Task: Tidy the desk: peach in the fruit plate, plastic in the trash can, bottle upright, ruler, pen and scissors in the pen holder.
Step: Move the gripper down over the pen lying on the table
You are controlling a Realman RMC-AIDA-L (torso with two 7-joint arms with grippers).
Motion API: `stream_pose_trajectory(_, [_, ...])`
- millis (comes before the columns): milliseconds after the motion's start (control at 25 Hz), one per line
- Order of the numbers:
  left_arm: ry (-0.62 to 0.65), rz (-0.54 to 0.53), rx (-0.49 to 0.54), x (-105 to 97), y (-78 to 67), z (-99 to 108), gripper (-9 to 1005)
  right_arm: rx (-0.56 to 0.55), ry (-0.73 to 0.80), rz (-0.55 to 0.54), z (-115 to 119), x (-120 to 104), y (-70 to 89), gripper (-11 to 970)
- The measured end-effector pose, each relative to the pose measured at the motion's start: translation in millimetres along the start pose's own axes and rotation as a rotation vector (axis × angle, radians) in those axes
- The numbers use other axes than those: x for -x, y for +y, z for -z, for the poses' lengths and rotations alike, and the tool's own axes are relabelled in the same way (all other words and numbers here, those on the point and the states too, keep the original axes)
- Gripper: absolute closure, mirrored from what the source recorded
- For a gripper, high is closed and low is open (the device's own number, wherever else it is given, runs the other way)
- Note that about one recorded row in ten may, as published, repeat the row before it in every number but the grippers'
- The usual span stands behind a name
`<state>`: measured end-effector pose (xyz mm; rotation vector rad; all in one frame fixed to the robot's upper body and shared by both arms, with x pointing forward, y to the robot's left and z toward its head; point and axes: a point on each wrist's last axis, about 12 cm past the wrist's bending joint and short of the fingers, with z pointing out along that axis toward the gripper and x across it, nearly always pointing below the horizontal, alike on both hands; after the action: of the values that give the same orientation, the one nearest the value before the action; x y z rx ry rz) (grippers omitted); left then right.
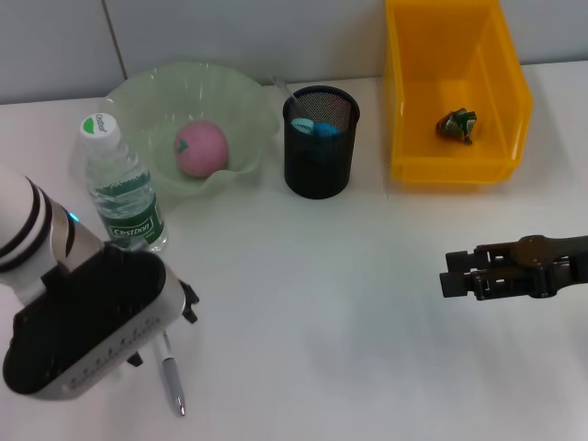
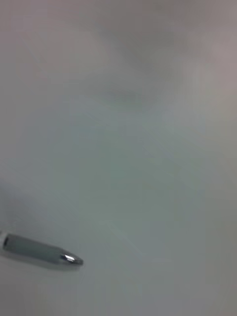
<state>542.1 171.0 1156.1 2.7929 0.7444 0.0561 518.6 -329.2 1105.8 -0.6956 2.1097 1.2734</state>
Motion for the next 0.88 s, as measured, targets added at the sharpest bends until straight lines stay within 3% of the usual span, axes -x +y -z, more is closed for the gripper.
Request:
stream_pose_trajectory(440, [-0.026, -0.117, -0.06, 7.7, -2.0, -7.3, 239, -0.003, -0.001, -0.012, -2.2, -3.5, -0.7, 238])
stream_pose_trajectory(880, [-0.047, -0.184, -0.115, 11.8, 10.1, -13.5, 243, 0.0, 0.004, -0.013, -3.8, -3.1, -0.3, 241])
